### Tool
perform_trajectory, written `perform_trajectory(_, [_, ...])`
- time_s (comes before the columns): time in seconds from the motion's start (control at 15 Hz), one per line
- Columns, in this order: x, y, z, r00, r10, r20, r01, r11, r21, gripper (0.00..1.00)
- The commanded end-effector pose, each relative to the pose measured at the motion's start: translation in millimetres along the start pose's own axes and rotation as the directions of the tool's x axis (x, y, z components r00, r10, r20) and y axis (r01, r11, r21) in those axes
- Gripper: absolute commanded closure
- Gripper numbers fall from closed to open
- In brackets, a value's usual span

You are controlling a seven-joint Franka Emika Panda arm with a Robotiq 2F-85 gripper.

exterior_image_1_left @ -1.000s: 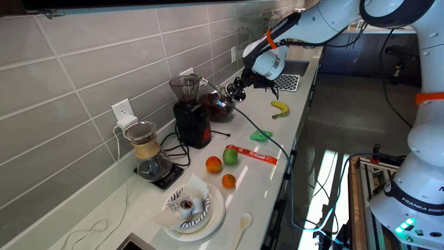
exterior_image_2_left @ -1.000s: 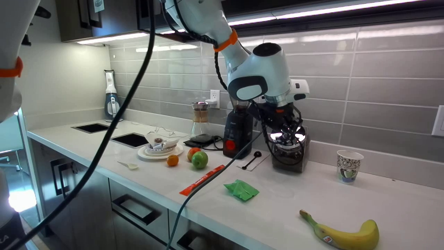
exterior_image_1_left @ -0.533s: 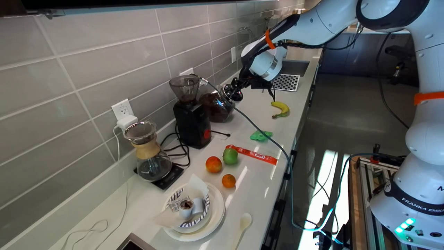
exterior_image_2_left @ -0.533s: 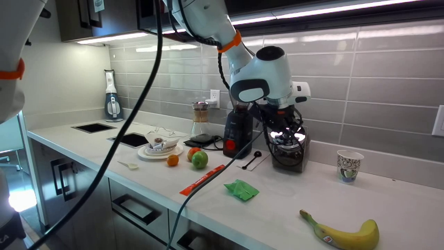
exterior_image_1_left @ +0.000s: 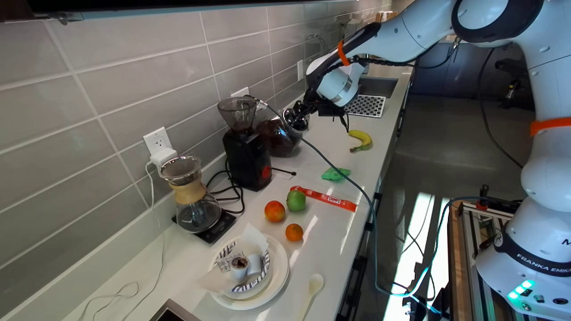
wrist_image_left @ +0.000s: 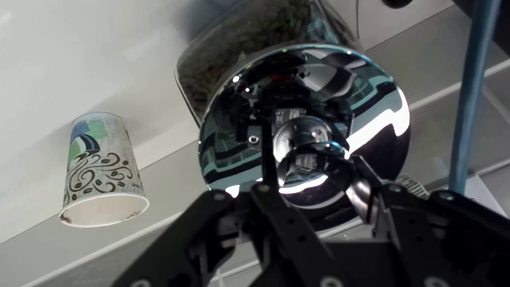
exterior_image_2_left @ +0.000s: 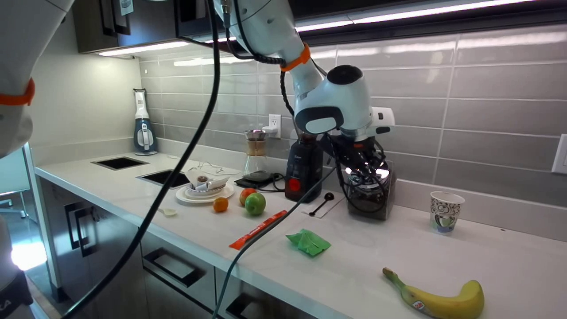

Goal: Move the silver lid to the counter, and then place it back on the clear object

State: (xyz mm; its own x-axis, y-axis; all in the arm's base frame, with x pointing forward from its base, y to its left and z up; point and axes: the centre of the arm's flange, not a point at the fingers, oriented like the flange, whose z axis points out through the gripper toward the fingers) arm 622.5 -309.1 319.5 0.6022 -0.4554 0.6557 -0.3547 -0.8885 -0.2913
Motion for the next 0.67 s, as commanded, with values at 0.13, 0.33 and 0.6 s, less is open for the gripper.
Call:
perform_trajectory(0.13, [1.3, 6.2, 11.8, 1.000, 0.004, -0.030, -0.004, 1.000, 0.005, 0.79])
perform_trajectory(0.33, [4.0, 9.2, 14.9, 0.999, 0.013, -0.033, -0.013, 1.000, 0.007, 0.79])
perform_trajectory(0.6, [5.6, 10.5, 22.0, 0.999, 0.016, -0.029, -0.016, 1.000, 0.010, 0.79])
